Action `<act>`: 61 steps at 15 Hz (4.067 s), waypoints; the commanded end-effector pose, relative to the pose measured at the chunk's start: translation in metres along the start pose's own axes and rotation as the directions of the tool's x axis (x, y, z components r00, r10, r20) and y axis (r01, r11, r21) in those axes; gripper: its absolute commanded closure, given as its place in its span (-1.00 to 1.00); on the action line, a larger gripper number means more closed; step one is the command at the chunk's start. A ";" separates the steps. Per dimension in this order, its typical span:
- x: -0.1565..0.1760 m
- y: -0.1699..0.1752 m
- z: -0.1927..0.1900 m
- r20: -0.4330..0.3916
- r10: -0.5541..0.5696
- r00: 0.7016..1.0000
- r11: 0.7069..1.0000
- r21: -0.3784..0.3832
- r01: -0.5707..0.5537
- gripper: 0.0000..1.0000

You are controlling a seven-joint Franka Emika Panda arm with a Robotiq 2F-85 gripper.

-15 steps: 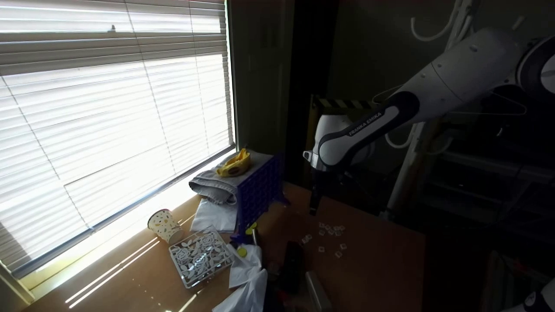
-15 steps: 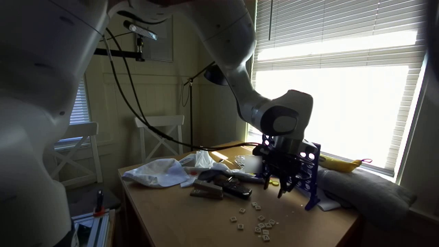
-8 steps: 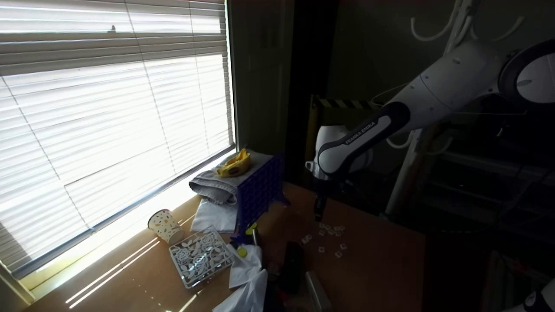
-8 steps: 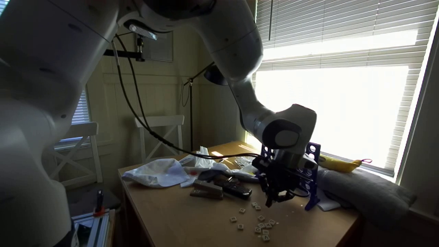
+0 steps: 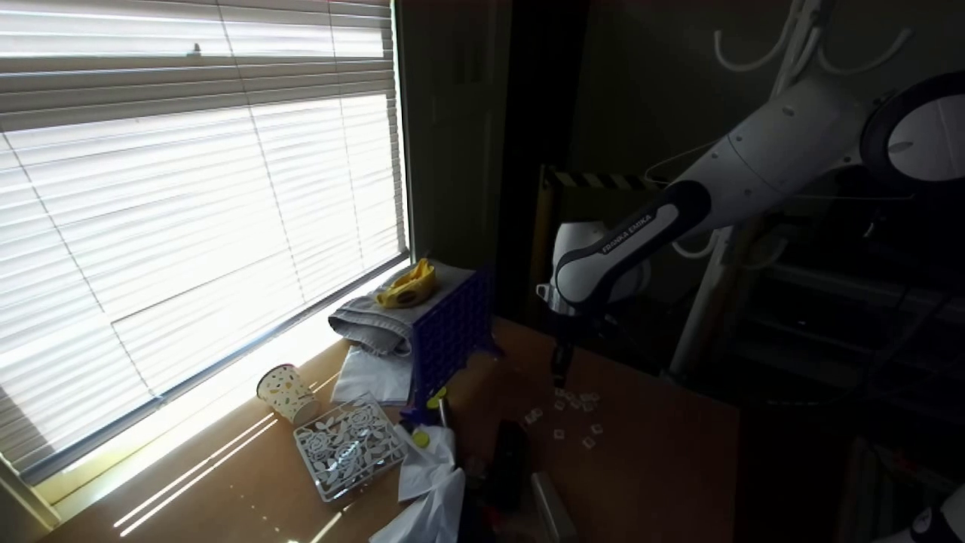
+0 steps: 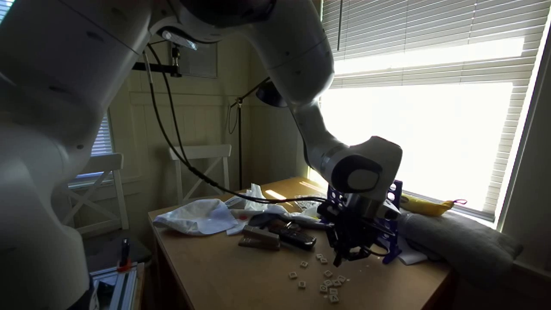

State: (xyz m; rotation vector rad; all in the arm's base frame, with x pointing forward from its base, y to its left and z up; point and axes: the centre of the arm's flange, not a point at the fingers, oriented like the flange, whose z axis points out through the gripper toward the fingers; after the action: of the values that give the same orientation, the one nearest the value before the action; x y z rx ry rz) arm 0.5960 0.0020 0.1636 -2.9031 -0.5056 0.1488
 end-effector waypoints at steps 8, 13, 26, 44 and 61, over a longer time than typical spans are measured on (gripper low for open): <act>0.009 0.020 0.018 -0.045 0.006 0.999 1.000 0.002 -0.006 1.00; 0.007 0.022 0.022 -0.037 0.026 0.999 0.999 0.024 -0.025 1.00; 0.028 0.029 0.035 0.006 -0.021 1.000 1.000 0.018 0.021 1.00; 0.061 0.016 0.049 0.324 -0.295 0.899 0.926 -0.133 0.352 1.00; 0.067 -0.029 0.050 0.384 -0.524 0.760 0.790 -0.113 0.602 1.00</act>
State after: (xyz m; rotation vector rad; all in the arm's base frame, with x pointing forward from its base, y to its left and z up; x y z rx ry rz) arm 0.6471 0.0518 0.1315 -2.8179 -1.4269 0.4957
